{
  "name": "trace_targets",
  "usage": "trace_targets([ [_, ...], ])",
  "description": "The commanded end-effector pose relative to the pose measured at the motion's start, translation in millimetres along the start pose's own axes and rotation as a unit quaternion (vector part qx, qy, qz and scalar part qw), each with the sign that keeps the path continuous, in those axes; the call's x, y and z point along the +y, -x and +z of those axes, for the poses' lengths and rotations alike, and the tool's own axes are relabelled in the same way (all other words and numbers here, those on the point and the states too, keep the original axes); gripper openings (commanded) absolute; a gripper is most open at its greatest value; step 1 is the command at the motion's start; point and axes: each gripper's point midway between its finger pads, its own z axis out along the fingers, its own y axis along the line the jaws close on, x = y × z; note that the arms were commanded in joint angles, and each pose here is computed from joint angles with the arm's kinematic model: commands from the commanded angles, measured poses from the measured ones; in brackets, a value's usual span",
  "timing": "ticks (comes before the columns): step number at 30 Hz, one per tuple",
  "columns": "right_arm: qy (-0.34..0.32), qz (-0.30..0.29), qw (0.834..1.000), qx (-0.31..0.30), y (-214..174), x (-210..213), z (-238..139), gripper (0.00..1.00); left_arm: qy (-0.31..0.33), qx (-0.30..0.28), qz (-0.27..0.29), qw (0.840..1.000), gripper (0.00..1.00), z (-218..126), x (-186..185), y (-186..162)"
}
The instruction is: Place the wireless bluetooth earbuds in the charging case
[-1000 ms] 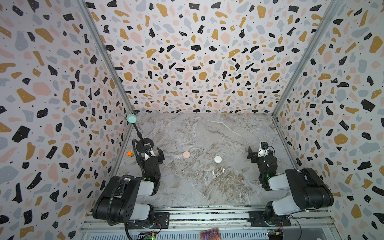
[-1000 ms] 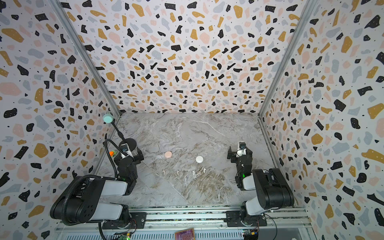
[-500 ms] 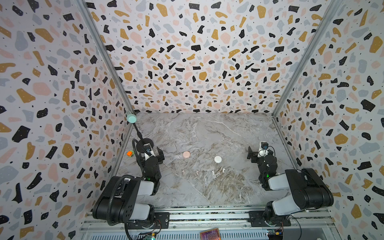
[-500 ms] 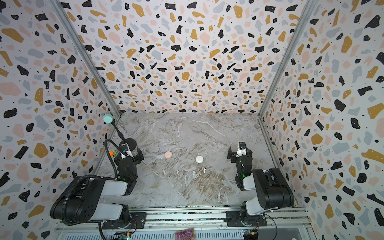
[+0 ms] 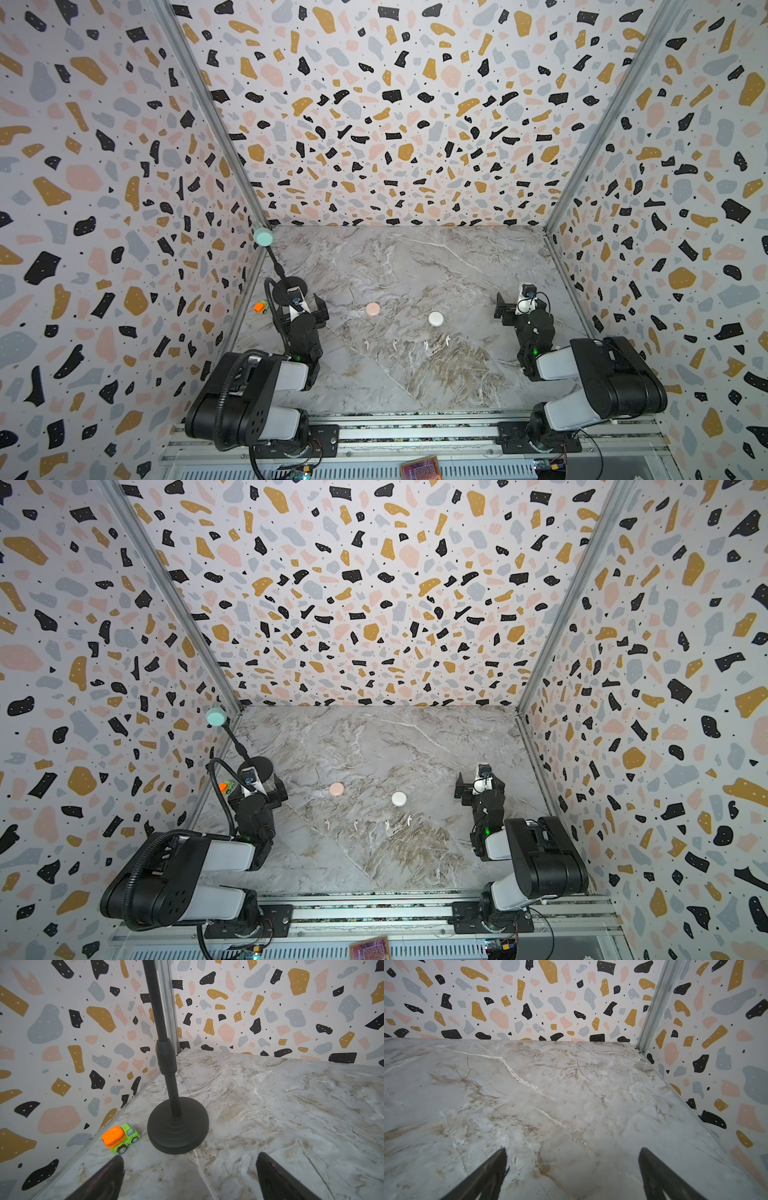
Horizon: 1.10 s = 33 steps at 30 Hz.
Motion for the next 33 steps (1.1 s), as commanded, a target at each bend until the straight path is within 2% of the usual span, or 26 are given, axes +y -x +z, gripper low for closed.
trace_targets([
  [1, -0.004, -0.002, 1.0, -0.017, 11.5, -1.5, 1.0, 0.99, 0.003, -0.028, -0.017, 0.999, 1.0, -1.7, 2.8, 14.3],
  [3, -0.045, 0.001, 0.999, -0.017, 17.6, -7.8, -1.7, 0.99, 0.005, -0.034, -0.021, 0.999, 1.0, -3.0, 4.4, 17.1],
  [4, -0.044, -0.007, 0.999, -0.028, 24.7, -6.4, -4.2, 0.99, 0.011, -0.04, -0.026, 0.999, 1.0, -2.6, 5.9, 22.8],
  [6, -0.092, -0.007, 0.996, -0.019, 38.3, -13.8, -6.1, 0.99, 0.013, -0.017, -0.014, 1.0, 1.0, 4.6, 1.5, 35.4],
  [8, -0.085, -0.001, 0.996, -0.023, 56.1, -10.9, -7.0, 0.99, 0.042, 0.007, -0.024, 0.999, 1.0, 11.4, 6.3, 50.5],
  [10, -0.064, 0.037, 0.996, -0.047, 77.0, -6.4, -14.6, 0.99, 0.074, 0.022, -0.073, 0.994, 1.0, 13.6, 14.1, 67.8],
  [13, -0.018, 0.137, 0.986, -0.089, 116.3, -1.5, -32.3, 0.99, 0.021, 0.035, -0.131, 0.991, 1.0, 13.6, -5.4, 94.4],
  [15, -0.004, 0.231, 0.97, -0.078, 129.4, -5.6, -39.8, 0.99, -0.022, 0.035, -0.203, 0.978, 1.0, 8.3, -17.9, 111.0],
  [17, 0.002, 0.274, 0.96, -0.05, 135.8, -11.0, -44.9, 0.99, -0.054, 0.044, -0.263, 0.962, 1.0, 1.0, -26.3, 121.9],
  [19, 0.021, 0.269, 0.962, -0.042, 149.1, -7.4, -49.1, 0.99, -0.029, 0.088, -0.33, 0.939, 1.0, -7.8, -19.5, 108.2],
  [20, 0.038, 0.259, 0.965, -0.033, 154.5, -1.1, -50.7, 0.99, -0.043, 0.089, -0.362, 0.927, 1.0, -11.8, -22.8, 110.1],
  [23, 0.063, 0.246, 0.967, 0.001, 159.1, 14.7, -55.0, 0.99, -0.142, 0.095, -0.354, 0.919, 1.0, -24.1, -51.7, 118.6],
  [27, 0.032, 0.208, 0.975, 0.067, 135.1, 25.0, -55.5, 0.99, -0.136, 0.187, -0.318, 0.92, 1.0, -24.1, -63.2, 86.9],
  [30, 0.025, 0.178, 0.977, 0.116, 108.7, 35.2, -53.2, 0.99, -0.122, 0.287, -0.284, 0.907, 1.0, -23.6, -76.1, 59.3],
  [33, 0.018, 0.161, 0.977, 0.141, 89.8, 42.3, -52.9, 0.99, -0.102, 0.345, -0.253, 0.898, 1.0, -25.5, -82.4, 42.4],
])
